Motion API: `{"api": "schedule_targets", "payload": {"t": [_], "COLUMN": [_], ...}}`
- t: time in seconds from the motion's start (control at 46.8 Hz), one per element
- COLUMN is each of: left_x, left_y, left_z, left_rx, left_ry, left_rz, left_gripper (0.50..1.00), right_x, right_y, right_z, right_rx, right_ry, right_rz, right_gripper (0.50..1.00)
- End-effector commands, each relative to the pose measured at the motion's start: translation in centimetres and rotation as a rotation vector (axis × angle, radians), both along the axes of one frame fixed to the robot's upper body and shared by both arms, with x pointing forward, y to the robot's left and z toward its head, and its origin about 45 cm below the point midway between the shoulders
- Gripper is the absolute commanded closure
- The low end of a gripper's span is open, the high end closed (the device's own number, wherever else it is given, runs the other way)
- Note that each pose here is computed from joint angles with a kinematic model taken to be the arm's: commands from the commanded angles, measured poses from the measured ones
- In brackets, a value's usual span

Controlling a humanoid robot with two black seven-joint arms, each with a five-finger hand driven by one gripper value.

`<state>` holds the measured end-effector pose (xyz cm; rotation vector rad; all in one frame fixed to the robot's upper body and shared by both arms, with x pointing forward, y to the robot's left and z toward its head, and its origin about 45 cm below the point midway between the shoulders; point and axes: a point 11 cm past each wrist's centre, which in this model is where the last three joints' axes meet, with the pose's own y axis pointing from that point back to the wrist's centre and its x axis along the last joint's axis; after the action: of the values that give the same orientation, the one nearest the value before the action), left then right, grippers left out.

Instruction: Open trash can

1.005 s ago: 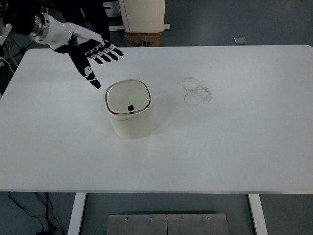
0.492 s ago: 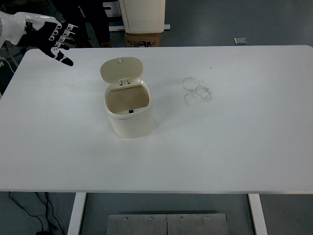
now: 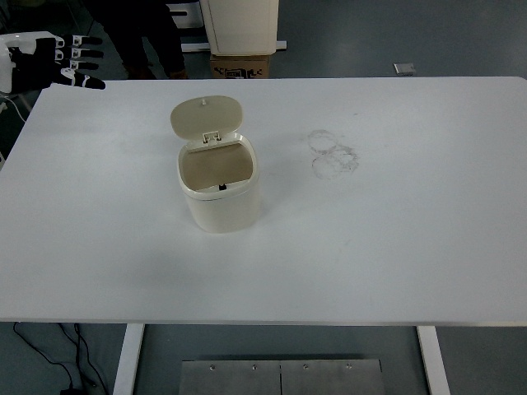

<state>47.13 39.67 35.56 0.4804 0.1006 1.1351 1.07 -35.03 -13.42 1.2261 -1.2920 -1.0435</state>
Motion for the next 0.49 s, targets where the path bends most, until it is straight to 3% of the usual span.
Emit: {"api": "schedule_targets", "payload": {"t": [0.0, 0.235, 0.47], "left_x": [0.0, -0.8, -1.1], "left_y": [1.4, 5.3, 6.8], "left_z": [-1.2, -3.4, -7.4], "left_rx": [-0.061, -0.272, -0.421], "left_ry": [-0.024, -0.103, -0.122], "left_rz": [0.067, 0.247, 0.381], "left_gripper": [0.5, 0.5, 0.5], "right_x": [0.0, 0.0, 0.0], "right_y": [0.0, -0.1, 0.0], "right_z": [0.0, 0.0, 0.0], "right_rx": [0.0, -0.002, 0.0], "right_ry": [0.0, 0.0, 0.0], "right_rz": [0.0, 0.0, 0.0], "right_gripper": [0.509, 0.509, 0.509]}}
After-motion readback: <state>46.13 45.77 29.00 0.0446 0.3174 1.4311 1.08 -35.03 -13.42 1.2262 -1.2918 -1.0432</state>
